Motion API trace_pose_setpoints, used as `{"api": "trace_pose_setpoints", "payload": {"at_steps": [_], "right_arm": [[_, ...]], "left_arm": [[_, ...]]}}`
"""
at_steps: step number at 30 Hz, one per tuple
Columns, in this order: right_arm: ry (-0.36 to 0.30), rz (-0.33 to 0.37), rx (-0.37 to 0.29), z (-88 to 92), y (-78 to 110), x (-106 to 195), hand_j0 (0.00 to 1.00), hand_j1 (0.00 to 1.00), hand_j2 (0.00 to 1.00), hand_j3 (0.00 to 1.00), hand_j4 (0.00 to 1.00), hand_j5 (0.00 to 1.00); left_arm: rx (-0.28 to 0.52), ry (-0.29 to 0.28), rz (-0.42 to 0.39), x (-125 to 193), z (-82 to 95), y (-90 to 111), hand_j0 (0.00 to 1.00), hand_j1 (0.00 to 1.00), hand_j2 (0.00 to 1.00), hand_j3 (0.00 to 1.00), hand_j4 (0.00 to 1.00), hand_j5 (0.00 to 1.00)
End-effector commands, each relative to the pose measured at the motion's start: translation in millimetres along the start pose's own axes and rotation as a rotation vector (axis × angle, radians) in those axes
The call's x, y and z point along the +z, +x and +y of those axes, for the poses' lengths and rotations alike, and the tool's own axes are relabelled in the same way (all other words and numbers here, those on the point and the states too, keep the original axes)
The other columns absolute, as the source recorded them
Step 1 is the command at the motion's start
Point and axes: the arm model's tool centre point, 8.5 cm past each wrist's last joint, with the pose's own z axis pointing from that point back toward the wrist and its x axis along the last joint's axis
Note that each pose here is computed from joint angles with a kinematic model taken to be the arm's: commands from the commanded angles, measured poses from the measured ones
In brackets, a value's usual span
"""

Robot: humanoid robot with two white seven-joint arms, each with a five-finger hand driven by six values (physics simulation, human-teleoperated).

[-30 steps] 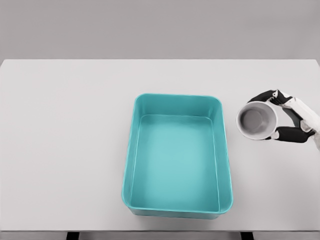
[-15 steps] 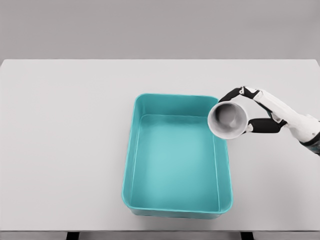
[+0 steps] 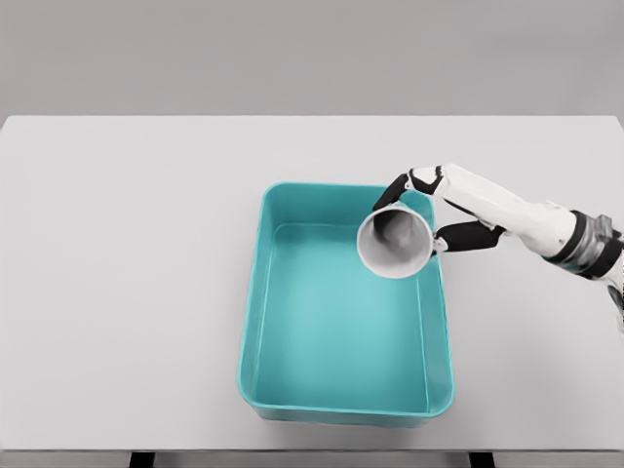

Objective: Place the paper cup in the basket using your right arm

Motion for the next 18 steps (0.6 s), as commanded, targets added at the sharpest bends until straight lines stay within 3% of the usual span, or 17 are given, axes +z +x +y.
{"api": "trace_pose_setpoints", "payload": {"at_steps": [1, 12, 13, 15, 16, 18], "right_arm": [[0.033, -0.003, -0.019, 11.8, -0.9, -5, 0.48, 0.48, 0.48, 0.48, 0.48, 0.48], [0.111, -0.021, 0.045, 13.2, 3.1, -25, 0.5, 0.5, 0.5, 0.5, 0.5, 0.5], [0.119, -0.021, 0.047, 14.9, 2.9, -26, 0.54, 0.54, 0.54, 0.54, 0.54, 0.54], [0.12, -0.021, 0.049, 14.9, 3.0, -26, 0.76, 0.76, 0.76, 0.76, 0.76, 0.76], [0.12, -0.021, 0.049, 14.9, 3.0, -26, 0.94, 0.94, 0.94, 0.94, 0.94, 0.94], [0.123, -0.021, 0.053, 14.8, 3.7, -26, 0.95, 0.95, 0.95, 0.95, 0.95, 0.95]], "left_arm": [[0.0, 0.0, 0.0, 0, 0.0, 0, 1.0, 1.0, 1.0, 1.0, 1.0, 1.0], [0.0, 0.0, 0.0, 0, 0.0, 0, 1.0, 1.0, 1.0, 1.0, 1.0, 1.0], [0.0, 0.0, 0.0, 0, 0.0, 0, 1.0, 1.0, 1.0, 1.0, 1.0, 1.0], [0.0, 0.0, 0.0, 0, 0.0, 0, 1.0, 1.0, 1.0, 1.0, 1.0, 1.0], [0.0, 0.0, 0.0, 0, 0.0, 0, 1.0, 1.0, 1.0, 1.0, 1.0, 1.0], [0.0, 0.0, 0.0, 0, 0.0, 0, 1.0, 1.0, 1.0, 1.0, 1.0, 1.0]]}}
